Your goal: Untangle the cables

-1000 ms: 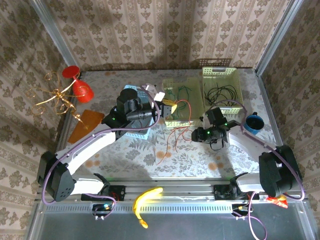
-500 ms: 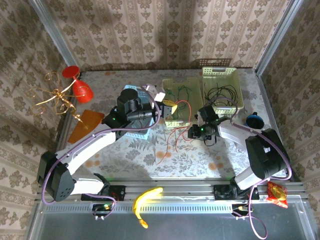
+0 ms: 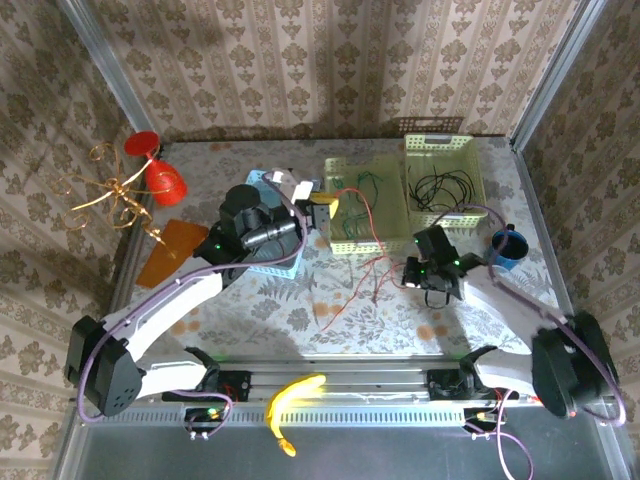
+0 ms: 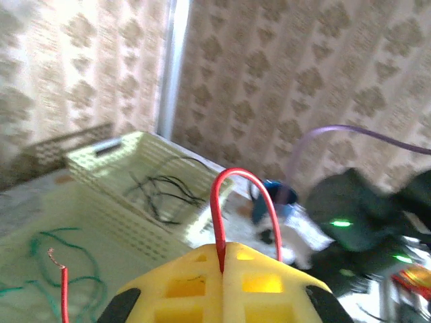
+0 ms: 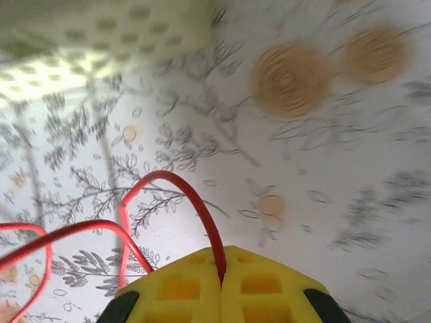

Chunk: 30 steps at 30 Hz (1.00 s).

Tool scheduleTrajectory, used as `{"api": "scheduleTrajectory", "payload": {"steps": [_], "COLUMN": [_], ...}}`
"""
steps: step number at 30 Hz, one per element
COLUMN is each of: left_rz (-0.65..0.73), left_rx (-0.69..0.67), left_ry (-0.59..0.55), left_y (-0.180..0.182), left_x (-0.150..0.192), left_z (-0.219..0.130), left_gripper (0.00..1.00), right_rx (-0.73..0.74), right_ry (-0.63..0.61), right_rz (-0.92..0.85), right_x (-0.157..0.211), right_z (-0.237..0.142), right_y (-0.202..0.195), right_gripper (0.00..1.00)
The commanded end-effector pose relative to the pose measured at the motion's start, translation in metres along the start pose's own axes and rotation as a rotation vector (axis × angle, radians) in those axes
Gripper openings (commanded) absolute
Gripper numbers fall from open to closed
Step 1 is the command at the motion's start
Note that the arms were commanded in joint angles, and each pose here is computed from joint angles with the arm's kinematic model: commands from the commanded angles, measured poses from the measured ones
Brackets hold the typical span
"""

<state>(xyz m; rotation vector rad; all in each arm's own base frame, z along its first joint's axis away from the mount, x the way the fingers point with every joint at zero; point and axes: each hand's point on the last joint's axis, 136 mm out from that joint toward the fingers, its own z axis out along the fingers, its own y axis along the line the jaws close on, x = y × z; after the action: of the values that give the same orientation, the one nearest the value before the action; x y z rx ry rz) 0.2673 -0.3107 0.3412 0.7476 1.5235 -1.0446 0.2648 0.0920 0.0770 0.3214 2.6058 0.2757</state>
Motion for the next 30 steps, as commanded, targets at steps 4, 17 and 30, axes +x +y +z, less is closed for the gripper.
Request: {"api": "scheduleTrajectory", "payload": {"steps": [4,17,30], "left_rz": [0.021,0.244,0.106], "left_rx": [-0.25,-0.361,-0.6], "left_ry": [-0.238,-0.435,-0.167], "left_y": [0.045,0.047,0.147], "left_x": [-0.057,-0.174,-0.075], "left_z": [-0.043,-0.104,-0.078], "left_gripper": [0.0,0.0,0.0], "right_rx": [0.292,0.33,0.168], "right_ry": [-0.149,-0.154,-0.225], "right_rz": [0.211,0.347,0.253], "right_x": [-0.007,0.005,-0.016], "right_z": [-0.042,-0.039,-0.054], "right_y": [-0.084,-0.118,-0.09], "right_gripper": [0.0,0.0,0.0]}}
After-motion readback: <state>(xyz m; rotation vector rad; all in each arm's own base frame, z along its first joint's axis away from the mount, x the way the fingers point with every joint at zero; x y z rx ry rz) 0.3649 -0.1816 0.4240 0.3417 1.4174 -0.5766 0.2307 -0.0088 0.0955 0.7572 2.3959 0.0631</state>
